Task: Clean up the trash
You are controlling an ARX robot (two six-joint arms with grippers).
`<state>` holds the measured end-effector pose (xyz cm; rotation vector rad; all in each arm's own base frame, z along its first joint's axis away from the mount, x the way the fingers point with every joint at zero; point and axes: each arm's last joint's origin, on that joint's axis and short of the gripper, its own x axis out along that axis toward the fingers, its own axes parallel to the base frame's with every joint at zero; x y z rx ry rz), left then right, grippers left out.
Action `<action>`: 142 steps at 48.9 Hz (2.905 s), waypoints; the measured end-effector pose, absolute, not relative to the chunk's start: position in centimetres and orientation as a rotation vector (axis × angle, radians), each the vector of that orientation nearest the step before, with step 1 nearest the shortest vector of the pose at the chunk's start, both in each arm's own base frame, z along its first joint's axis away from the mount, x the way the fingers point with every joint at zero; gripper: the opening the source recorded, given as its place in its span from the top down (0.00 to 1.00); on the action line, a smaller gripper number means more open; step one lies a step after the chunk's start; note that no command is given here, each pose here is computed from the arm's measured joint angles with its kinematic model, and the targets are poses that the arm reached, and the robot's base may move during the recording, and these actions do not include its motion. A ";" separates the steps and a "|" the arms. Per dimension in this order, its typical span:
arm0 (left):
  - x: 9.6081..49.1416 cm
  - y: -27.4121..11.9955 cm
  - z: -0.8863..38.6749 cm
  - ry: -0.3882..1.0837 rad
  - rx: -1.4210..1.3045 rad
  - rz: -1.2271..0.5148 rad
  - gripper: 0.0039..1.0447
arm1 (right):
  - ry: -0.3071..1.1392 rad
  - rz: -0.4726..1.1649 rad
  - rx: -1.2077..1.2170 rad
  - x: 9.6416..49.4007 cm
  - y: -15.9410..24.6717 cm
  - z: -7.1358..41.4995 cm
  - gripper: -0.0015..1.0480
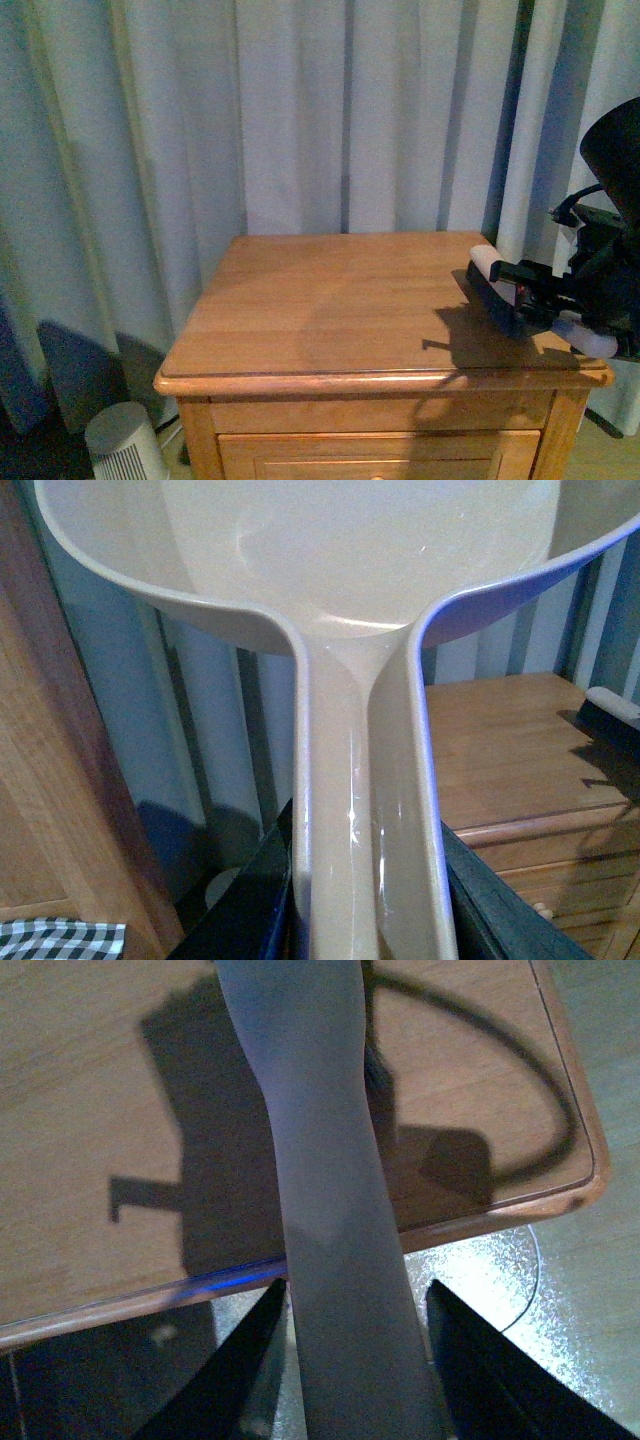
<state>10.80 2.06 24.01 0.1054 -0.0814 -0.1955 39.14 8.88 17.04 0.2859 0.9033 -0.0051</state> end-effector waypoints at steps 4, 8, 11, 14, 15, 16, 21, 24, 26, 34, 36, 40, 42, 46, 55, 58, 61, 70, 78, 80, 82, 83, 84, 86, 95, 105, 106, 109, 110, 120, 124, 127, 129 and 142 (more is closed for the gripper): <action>10.8 2.1 24.0 -0.081 0.105 -0.196 0.75 | 0.894 -0.005 0.282 39.2 8.8 17.1 0.68; 10.8 2.1 24.0 -0.081 0.105 -0.196 0.75 | 0.882 0.003 0.271 39.3 8.8 17.1 0.78; 10.8 2.1 24.0 -0.081 0.105 -0.196 0.75 | 0.873 0.001 0.266 39.3 8.8 17.1 0.80; 10.8 2.1 24.0 -0.081 0.105 -0.196 0.75 | 0.863 0.006 0.261 39.3 8.6 17.2 0.80; 10.8 2.1 24.0 -0.081 0.105 -0.196 0.75 | 0.861 0.006 0.259 39.2 8.6 17.2 0.80; 10.8 2.1 24.0 -0.081 0.105 -0.195 0.75 | 0.857 0.007 0.254 39.1 8.5 17.3 0.80; 10.8 2.1 24.0 -0.081 0.105 -0.196 0.75 | 0.791 -0.009 0.180 38.5 8.2 17.8 0.80; 10.8 2.1 24.0 -0.081 0.105 -0.196 0.75 | 0.728 -0.025 0.123 37.9 7.9 18.4 0.80; 10.8 2.1 24.0 -0.081 0.105 -0.196 0.75 | 0.686 -0.030 0.095 37.5 7.8 18.9 0.80; 10.8 2.1 24.0 -0.081 0.105 -0.196 0.75 | 0.498 -0.016 0.022 34.7 6.8 22.1 0.80; 10.8 2.1 24.0 -0.081 0.105 -0.196 0.75 | 0.457 -0.013 0.003 33.8 6.6 22.8 0.80; 10.8 2.1 24.0 -0.081 0.105 -0.196 0.75 | 0.338 -0.012 -0.049 30.1 5.7 24.8 0.80; 10.8 2.1 24.0 -0.081 0.105 -0.196 0.75 | 0.306 -0.016 -0.068 28.1 5.2 25.4 0.80; 10.8 2.1 24.0 -0.081 0.105 -0.196 0.75 | 0.274 -0.021 -0.080 25.2 4.6 25.9 0.80; 10.8 2.1 24.0 -0.081 0.105 -0.196 0.75 | 0.194 -0.075 -0.094 19.4 3.2 26.9 0.80; 10.8 2.1 24.0 -0.081 0.104 -0.196 0.75 | 0.157 -0.094 -0.083 16.8 2.7 27.6 0.80; 10.8 2.1 24.0 -0.081 0.105 -0.196 0.75 | 0.124 -0.102 -0.059 14.5 2.2 28.2 0.80; 10.8 2.1 24.0 -0.081 0.103 -0.196 0.75 | 0.024 -0.150 0.048 9.7 1.1 28.1 0.80; 10.8 2.1 24.0 -0.081 0.102 -0.196 0.75 | 0.053 -0.148 0.074 10.0 0.9 26.2 0.80; 10.8 2.1 24.0 -0.081 0.101 -0.196 0.75 | 0.056 -0.154 0.083 10.0 0.7 26.1 0.80; 10.8 2.1 24.0 -0.081 0.102 -0.196 0.75 | 0.052 -0.164 0.092 10.0 0.5 26.0 0.80; 10.8 2.1 24.0 -0.081 0.101 -0.196 0.75 | 0.051 -0.166 0.093 10.0 0.5 26.0 0.80; 10.8 2.1 24.0 -0.081 0.101 -0.196 0.75 | 0.048 -0.167 0.099 9.9 0.5 26.1 0.80; 10.8 2.1 24.0 -0.081 0.101 -0.196 0.75 | 0.048 -0.165 0.100 9.9 0.5 26.1 0.80; 10.8 2.1 24.0 -0.081 0.101 -0.196 0.75 | 0.048 -0.164 0.102 9.9 0.5 26.1 0.80; 10.8 2.0 24.0 -0.081 0.102 -0.203 0.75 | 0.045 -0.172 0.105 9.9 0.4 26.1 0.80; 10.8 2.0 24.0 -0.081 0.102 -0.205 0.75 | 0.045 -0.173 0.105 9.9 0.4 26.1 0.80; 10.8 2.0 24.0 -0.081 0.102 -0.205 0.75 | 0.043 -0.176 0.108 9.9 0.4 26.1 0.80; 10.8 2.0 24.0 -0.081 0.102 -0.204 0.75 | 0.043 -0.176 0.108 9.9 0.4 26.1 0.80; 10.8 2.1 23.9 -0.081 0.098 -0.192 0.75 | 0.049 -0.162 0.107 9.9 0.5 26.0 0.81; 10.8 2.1 23.9 -0.082 0.099 -0.193 0.75 | 0.046 -0.166 0.107 9.9 0.5 26.0 0.81; 10.8 2.1 23.9 -0.081 0.099 -0.194 0.75 | 0.047 -0.166 0.107 9.9 0.5 26.0 0.81; 10.8 2.1 23.9 -0.082 0.099 -0.194 0.75 | 0.046 -0.166 0.108 9.9 0.5 26.0 0.81; 10.8 2.1 23.9 -0.081 0.099 -0.193 0.75 | 0.048 -0.163 0.107 9.9 0.5 26.0 0.81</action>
